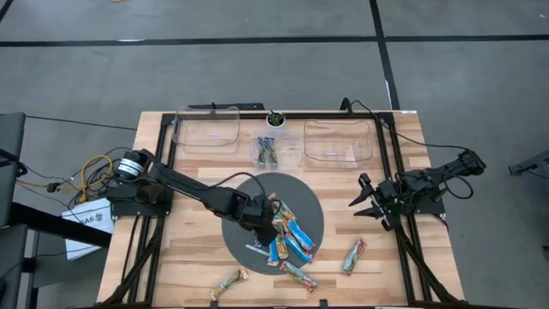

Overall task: Pick and place Granola Bars by type
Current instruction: Put the blue granola bar into the middle transparent bin, then put the yellow granola bar into the left transparent bin

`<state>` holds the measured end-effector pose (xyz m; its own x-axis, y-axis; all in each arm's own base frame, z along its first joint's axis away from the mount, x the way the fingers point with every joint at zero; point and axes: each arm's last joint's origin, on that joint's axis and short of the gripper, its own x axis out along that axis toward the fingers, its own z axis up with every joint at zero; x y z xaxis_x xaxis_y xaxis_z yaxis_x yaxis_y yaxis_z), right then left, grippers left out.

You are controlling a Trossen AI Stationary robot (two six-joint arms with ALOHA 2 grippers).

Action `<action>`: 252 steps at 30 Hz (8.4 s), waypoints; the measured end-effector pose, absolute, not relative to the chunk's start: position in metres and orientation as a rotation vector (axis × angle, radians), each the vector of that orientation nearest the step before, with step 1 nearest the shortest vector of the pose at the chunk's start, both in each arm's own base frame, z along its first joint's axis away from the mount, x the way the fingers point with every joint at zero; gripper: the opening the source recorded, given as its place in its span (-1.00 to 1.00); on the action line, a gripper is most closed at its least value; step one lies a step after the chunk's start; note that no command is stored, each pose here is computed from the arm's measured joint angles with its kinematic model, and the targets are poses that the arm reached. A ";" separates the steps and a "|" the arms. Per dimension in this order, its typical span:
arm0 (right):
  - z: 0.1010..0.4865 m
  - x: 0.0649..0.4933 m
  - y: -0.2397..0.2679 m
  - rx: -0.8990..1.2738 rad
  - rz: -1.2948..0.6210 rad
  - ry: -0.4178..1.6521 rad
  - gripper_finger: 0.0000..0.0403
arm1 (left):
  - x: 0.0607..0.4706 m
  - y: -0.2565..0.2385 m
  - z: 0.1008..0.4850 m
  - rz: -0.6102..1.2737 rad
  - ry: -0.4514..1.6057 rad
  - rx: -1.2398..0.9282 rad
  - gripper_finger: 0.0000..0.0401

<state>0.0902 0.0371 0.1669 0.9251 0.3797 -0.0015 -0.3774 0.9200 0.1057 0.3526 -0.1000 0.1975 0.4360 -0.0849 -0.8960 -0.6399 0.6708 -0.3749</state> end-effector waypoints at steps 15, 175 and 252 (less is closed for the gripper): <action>0.165 0.092 0.038 0.101 0.387 0.041 -0.32 | 0.364 -0.084 0.167 0.488 1.149 -0.791 -0.25; 0.165 0.092 0.038 0.099 0.388 0.046 -0.31 | 0.370 0.161 0.165 0.566 0.451 -0.719 -0.89; 0.165 0.092 0.038 0.099 0.388 0.046 -0.32 | 0.335 -0.118 0.233 -0.246 0.696 0.159 -0.50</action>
<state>0.0919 0.0378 0.1650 0.9247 0.3799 -0.0257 -0.3754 0.9208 0.1056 0.3347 -0.1181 0.2331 0.7402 -0.1708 -0.6504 0.2763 0.9590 0.0626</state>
